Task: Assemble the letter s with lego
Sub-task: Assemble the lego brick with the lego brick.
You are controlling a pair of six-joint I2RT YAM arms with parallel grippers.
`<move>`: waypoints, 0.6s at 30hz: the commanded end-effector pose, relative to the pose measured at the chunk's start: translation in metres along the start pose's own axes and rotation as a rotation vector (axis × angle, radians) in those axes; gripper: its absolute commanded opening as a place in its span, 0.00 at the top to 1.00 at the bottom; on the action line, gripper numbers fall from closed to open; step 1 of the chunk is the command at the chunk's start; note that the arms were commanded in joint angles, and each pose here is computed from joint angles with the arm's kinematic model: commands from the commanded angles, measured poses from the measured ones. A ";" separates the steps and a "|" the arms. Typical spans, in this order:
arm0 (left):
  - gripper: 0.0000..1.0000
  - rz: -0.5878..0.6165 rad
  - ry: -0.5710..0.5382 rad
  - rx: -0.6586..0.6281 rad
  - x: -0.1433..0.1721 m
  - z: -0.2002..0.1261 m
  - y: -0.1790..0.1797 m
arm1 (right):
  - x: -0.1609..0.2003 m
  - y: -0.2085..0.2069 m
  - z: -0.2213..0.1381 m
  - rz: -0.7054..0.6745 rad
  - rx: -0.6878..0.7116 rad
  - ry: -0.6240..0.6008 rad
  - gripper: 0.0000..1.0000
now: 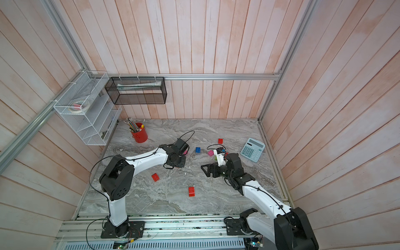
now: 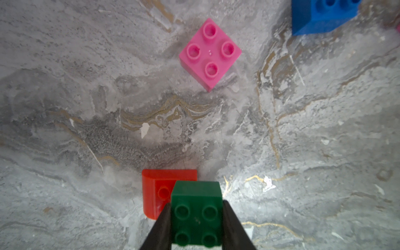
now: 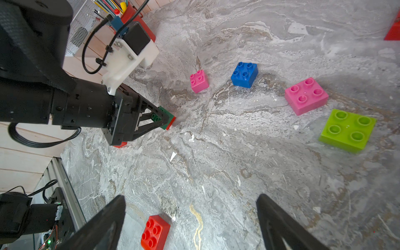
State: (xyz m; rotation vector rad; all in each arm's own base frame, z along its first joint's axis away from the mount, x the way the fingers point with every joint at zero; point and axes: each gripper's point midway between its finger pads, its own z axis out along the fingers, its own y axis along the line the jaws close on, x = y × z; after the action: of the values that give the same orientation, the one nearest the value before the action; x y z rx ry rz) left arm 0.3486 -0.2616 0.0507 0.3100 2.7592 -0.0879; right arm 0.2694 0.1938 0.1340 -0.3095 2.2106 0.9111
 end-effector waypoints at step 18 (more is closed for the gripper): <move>0.66 -0.143 0.058 -0.130 0.018 0.025 0.019 | -0.003 0.006 -0.004 0.000 -0.031 -0.018 0.04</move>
State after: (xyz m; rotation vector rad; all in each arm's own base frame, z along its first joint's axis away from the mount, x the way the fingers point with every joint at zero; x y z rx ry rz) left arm 0.3552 -0.2600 0.0483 0.1585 2.7430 -0.0554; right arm 0.2681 0.1939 0.1357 -0.3092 2.2056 0.9213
